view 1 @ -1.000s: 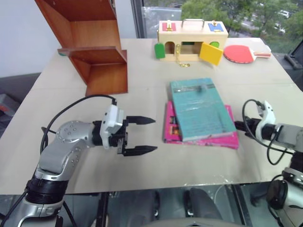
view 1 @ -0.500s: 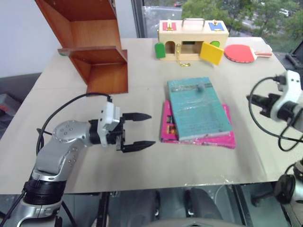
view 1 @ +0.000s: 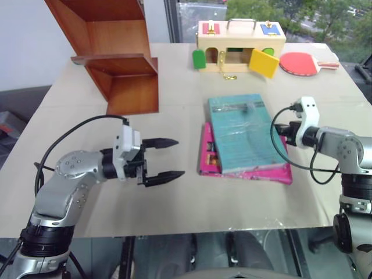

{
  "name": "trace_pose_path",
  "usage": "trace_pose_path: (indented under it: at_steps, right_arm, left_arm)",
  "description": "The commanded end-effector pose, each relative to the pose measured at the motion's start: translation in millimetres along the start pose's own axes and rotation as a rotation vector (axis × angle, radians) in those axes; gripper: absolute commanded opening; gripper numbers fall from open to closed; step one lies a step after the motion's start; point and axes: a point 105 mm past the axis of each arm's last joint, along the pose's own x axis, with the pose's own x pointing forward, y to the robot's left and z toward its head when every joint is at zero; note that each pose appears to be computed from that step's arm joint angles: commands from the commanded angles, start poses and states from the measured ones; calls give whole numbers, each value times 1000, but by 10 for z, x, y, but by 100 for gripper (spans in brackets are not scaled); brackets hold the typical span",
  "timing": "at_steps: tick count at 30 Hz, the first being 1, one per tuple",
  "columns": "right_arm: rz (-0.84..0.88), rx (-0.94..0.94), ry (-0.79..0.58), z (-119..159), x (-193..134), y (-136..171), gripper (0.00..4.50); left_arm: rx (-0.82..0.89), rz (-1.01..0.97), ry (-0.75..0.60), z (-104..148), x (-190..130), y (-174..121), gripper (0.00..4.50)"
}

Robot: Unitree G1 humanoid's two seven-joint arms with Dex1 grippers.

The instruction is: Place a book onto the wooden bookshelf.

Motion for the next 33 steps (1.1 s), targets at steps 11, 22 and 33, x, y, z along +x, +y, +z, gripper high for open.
trace_pose_path:
  at_steps: [11, 22, 33]
  right_arm:
    - [158, -83, -24, -3, 100, 459, 10]
    - [54, -358, -266, 4, -815, 334, 155]
    - [316, -598, -361, -37, -1157, 1218, 379]
  left_arm:
    - [34, 45, -9, 140, -401, 74, 450]
    - [-221, 249, -98, -22, -341, 407, 450]
    - [-810, 203, 60, -382, 132, 721, 450]
